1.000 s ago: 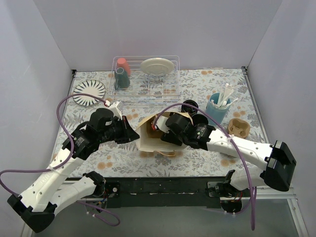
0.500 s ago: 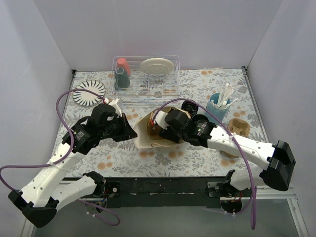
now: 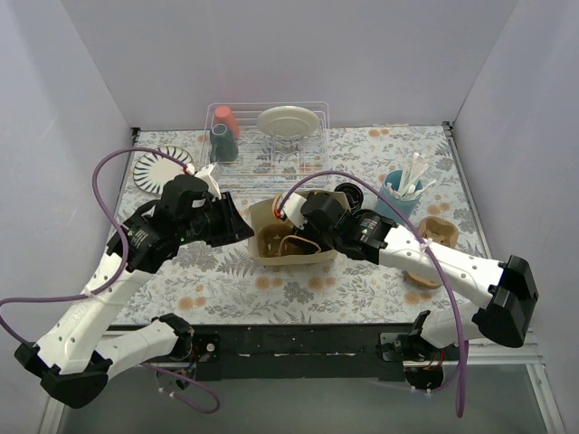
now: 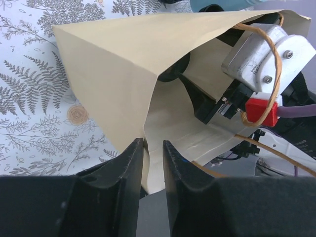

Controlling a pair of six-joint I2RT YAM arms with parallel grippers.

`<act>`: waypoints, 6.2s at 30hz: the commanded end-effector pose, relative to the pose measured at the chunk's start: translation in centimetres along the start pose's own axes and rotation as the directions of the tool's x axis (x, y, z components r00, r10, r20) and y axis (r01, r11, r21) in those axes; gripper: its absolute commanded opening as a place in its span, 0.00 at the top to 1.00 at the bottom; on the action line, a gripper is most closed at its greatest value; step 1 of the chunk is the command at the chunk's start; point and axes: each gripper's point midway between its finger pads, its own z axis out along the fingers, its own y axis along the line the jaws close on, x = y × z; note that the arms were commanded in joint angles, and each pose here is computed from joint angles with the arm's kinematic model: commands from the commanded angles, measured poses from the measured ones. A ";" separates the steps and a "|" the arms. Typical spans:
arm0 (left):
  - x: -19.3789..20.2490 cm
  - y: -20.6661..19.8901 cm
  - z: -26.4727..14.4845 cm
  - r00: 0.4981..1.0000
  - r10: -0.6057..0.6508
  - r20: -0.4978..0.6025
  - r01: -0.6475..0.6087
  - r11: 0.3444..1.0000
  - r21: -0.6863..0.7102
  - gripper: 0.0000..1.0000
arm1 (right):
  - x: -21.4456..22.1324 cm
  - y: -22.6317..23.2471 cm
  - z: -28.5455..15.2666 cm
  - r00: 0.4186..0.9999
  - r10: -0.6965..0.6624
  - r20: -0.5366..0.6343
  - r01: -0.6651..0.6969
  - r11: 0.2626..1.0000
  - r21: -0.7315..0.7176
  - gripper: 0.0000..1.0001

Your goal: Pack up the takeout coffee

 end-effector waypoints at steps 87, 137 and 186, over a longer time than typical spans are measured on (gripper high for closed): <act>-1.7 -0.7 -0.4 0.991 0.133 0.020 -0.133 0.991 -0.003 1.00 | -6.1 5.2 -3.9 0.978 0.019 0.206 0.068 0.910 -0.409 0.11; -2.6 1.4 -1.0 0.995 0.090 0.038 -0.083 0.984 -0.156 0.90 | -3.2 1.7 -3.7 0.957 0.288 -0.029 -0.283 0.910 -0.304 0.16; -9.0 -8.3 3.3 0.974 -0.226 -0.026 0.222 0.920 0.322 0.67 | -3.4 3.1 -3.0 0.958 0.284 -0.029 -0.275 0.888 -0.369 0.19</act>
